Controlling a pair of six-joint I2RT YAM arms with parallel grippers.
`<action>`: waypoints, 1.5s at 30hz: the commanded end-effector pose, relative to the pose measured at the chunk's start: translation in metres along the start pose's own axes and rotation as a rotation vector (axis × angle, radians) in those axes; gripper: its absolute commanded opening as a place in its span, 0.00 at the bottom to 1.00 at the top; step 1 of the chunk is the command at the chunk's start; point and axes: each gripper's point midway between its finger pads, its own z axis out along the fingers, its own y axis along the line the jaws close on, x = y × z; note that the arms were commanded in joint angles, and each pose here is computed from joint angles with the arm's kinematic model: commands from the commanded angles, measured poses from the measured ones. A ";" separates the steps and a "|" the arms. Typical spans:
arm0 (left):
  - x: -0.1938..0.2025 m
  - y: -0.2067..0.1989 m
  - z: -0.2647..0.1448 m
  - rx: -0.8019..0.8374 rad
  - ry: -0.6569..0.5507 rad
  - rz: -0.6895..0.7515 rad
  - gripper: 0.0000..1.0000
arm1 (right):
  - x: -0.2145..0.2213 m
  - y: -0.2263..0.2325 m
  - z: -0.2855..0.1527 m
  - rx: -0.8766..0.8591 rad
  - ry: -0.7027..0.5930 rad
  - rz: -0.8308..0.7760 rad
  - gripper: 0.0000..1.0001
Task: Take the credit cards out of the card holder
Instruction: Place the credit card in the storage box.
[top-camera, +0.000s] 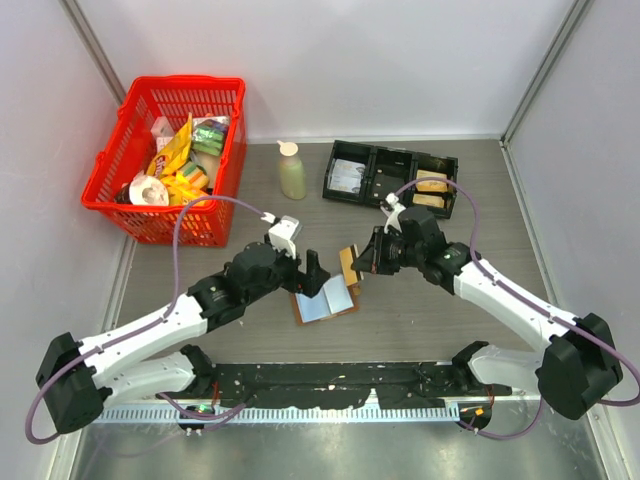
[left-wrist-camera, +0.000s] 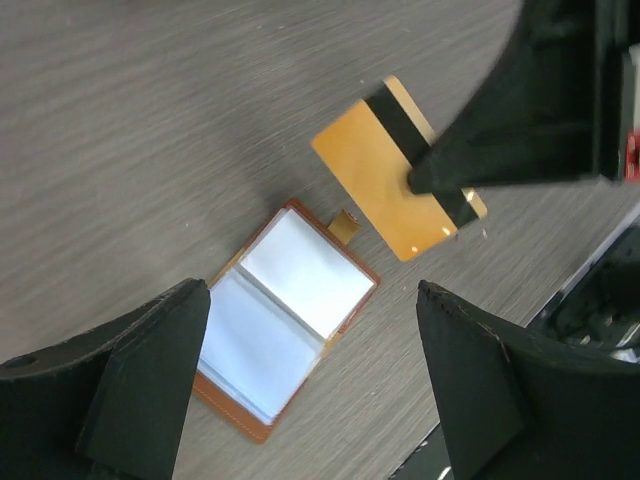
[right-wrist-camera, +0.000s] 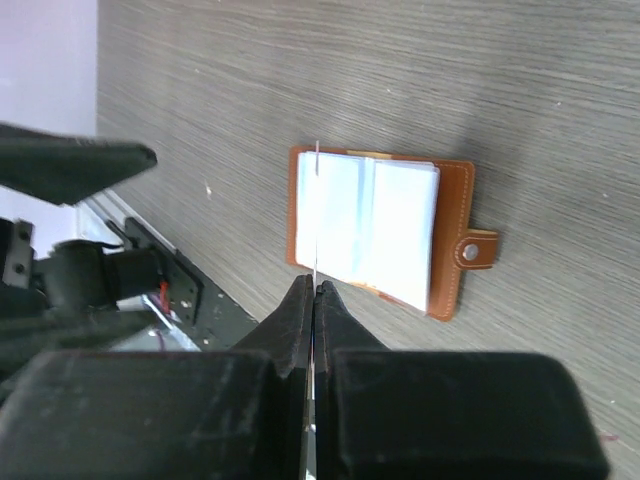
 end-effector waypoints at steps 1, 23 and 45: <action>-0.026 -0.024 -0.011 0.088 -0.109 0.314 0.89 | -0.024 0.030 -0.016 -0.027 -0.033 0.094 0.03; -0.054 -0.067 -0.012 -0.043 -0.476 0.834 1.00 | -0.036 0.065 -0.034 -0.082 -0.084 0.210 0.01; -0.017 -0.081 0.024 -0.110 -0.391 1.014 0.49 | -0.043 0.069 -0.034 -0.102 -0.112 0.256 0.01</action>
